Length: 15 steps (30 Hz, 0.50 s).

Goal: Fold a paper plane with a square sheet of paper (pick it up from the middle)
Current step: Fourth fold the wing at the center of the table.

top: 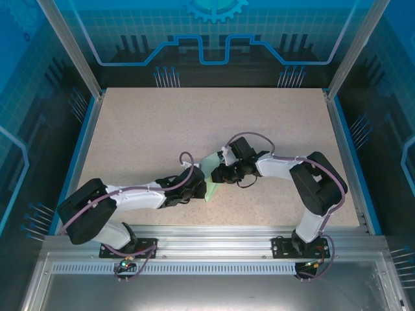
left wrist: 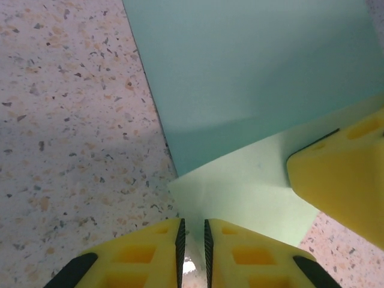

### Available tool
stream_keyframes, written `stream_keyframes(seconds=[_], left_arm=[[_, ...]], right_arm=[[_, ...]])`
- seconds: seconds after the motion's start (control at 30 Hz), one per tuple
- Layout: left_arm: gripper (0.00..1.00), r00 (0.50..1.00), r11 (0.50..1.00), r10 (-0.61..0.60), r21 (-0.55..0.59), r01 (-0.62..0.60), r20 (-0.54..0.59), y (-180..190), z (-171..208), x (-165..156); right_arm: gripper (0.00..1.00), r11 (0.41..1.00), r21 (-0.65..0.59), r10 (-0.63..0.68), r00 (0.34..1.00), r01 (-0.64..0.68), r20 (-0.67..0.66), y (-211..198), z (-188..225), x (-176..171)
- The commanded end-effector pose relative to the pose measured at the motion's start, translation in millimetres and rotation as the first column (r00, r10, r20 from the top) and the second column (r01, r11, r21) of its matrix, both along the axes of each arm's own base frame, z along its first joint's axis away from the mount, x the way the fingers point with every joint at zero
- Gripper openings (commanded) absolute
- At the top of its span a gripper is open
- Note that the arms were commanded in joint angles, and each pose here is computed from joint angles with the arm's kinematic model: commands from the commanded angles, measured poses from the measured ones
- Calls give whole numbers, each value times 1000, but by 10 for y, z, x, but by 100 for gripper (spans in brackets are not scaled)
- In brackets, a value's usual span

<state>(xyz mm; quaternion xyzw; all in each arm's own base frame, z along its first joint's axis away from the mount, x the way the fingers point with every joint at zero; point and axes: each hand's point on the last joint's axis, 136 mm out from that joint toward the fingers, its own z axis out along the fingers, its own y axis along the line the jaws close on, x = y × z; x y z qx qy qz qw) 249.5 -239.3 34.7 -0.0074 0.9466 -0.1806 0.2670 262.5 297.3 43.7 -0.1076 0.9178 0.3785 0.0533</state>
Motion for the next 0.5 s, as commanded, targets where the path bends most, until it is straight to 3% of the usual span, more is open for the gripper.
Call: stream_keyframes(seconds=[0.0, 0.2, 0.3, 0.47], left_arm=[[19, 1000, 1000, 14, -8, -14, 0, -45, 24, 92], [27, 1000, 999, 21, -32, -20, 14, -55, 107, 81], [34, 998, 998, -29, -57, 32, 54, -147, 235, -25], [37, 991, 992, -123, -10, 124, 50, -365, 207, -220]], right_arm=[[20, 999, -51, 8, 1000, -8, -1, 2, -27, -4], [9, 989, -141, -40, 999, 38, -13, -56, -80, 27], [8, 985, -161, -65, 998, 61, -21, -79, -72, 41], [8, 982, -180, -69, 997, 62, -33, -92, -69, 31]])
